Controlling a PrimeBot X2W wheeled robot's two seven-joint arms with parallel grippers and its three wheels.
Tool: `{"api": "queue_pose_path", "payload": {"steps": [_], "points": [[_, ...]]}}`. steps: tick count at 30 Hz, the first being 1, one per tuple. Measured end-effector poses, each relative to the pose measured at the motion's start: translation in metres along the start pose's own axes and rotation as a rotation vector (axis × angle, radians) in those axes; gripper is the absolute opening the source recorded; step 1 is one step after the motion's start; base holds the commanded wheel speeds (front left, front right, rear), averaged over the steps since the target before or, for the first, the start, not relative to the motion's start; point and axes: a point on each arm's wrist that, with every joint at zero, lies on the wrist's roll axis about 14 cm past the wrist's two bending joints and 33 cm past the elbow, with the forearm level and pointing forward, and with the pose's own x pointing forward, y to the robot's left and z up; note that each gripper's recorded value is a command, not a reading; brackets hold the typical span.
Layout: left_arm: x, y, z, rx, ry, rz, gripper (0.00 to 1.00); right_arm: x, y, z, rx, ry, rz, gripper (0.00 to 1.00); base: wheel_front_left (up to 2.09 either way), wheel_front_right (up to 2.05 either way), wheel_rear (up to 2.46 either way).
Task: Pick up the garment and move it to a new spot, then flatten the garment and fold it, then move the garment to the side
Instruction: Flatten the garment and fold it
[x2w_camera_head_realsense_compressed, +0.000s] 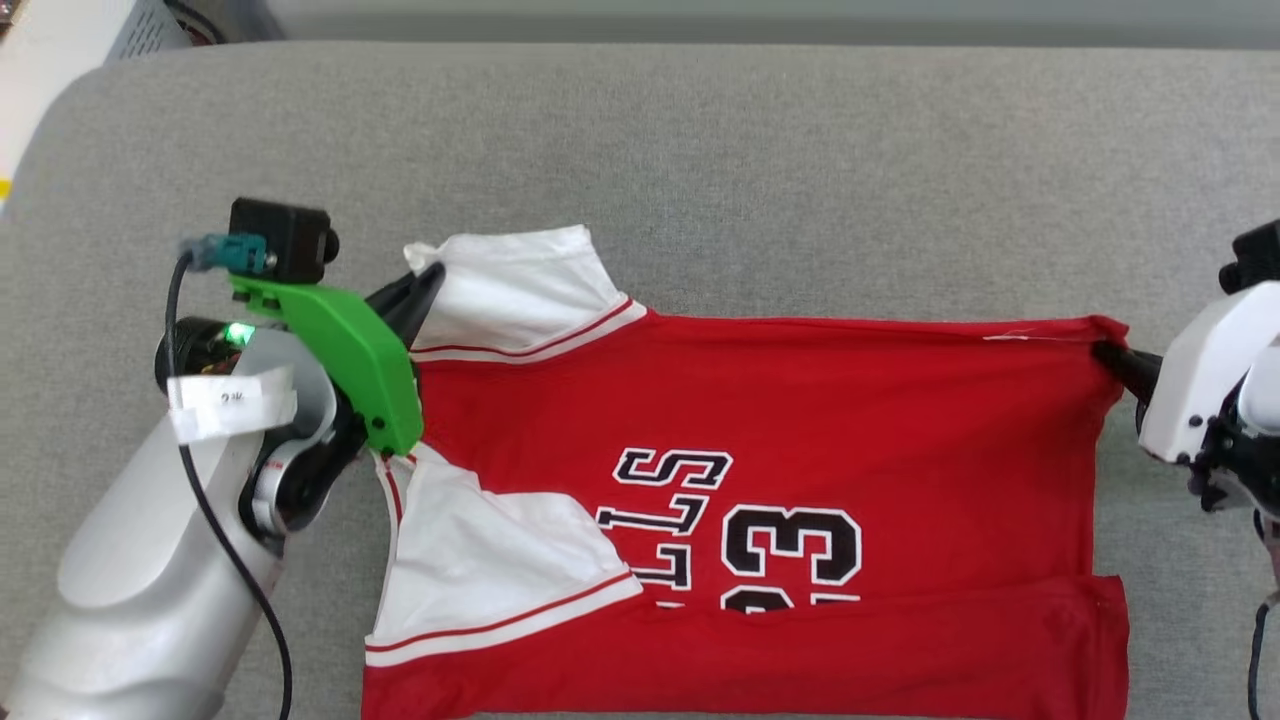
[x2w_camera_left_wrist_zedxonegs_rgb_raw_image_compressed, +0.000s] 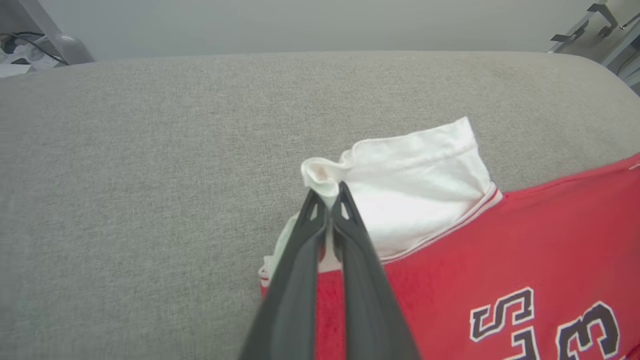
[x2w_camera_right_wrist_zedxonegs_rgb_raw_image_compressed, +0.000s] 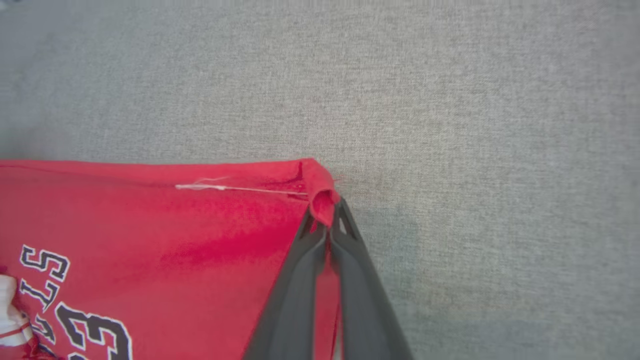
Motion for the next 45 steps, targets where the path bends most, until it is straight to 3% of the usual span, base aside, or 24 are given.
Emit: {"api": "queue_pose_path", "payload": {"steps": [8,21,22,23,24,25,26,27,28,29,40,45], "points": [[-0.062,0.005,-0.035,-0.110,-0.011,0.078,0.00,-0.039,0.012,-0.035,0.015,-0.068,0.001,0.00,0.00,0.00,0.00],[-0.123,-0.017,-0.150,-0.392,0.195,0.157,0.00,-0.064,0.015,-0.119,0.154,-0.019,-0.038,0.00,0.00,0.00,0.00],[-0.124,-0.018,-0.157,-0.398,0.208,0.159,0.00,-0.065,0.016,-0.125,0.166,-0.015,-0.039,0.09,0.00,0.00,0.00],[-0.125,-0.018,-0.164,-0.402,0.224,0.163,0.00,-0.065,0.018,-0.128,0.181,-0.020,-0.039,0.36,0.00,0.00,0.00],[-0.125,-0.019,-0.167,-0.407,0.230,0.162,0.00,-0.065,0.018,-0.132,0.192,-0.020,-0.040,0.47,0.00,0.00,0.00],[-0.124,-0.019,-0.170,-0.412,0.229,0.164,0.00,-0.065,0.019,-0.134,0.202,-0.021,-0.040,1.00,0.00,0.00,0.00],[-0.123,-0.019,-0.171,-0.418,0.222,0.166,0.00,-0.065,0.020,-0.134,0.209,-0.033,-0.040,1.00,0.00,0.00,0.00],[-0.123,-0.020,-0.173,-0.423,0.220,0.166,0.29,-0.065,0.020,-0.133,0.216,-0.050,-0.041,1.00,0.00,0.00,0.00],[-0.122,-0.019,-0.174,-0.420,0.215,0.168,0.73,-0.065,0.021,-0.132,0.219,-0.062,-0.039,1.00,0.00,0.00,0.00],[-0.120,-0.018,-0.172,-0.412,0.201,0.174,1.00,-0.065,0.022,-0.130,0.223,-0.082,-0.038,1.00,0.00,0.00,0.00],[-0.105,-0.004,-0.101,-0.257,-0.122,0.180,1.00,-0.095,0.018,-0.088,0.218,-0.305,-0.057,1.00,0.00,0.00,0.00],[-0.106,-0.007,-0.055,-0.131,-0.316,0.172,1.00,-0.111,0.007,-0.082,0.191,-0.306,-0.100,1.00,0.00,0.00,0.00]]}}
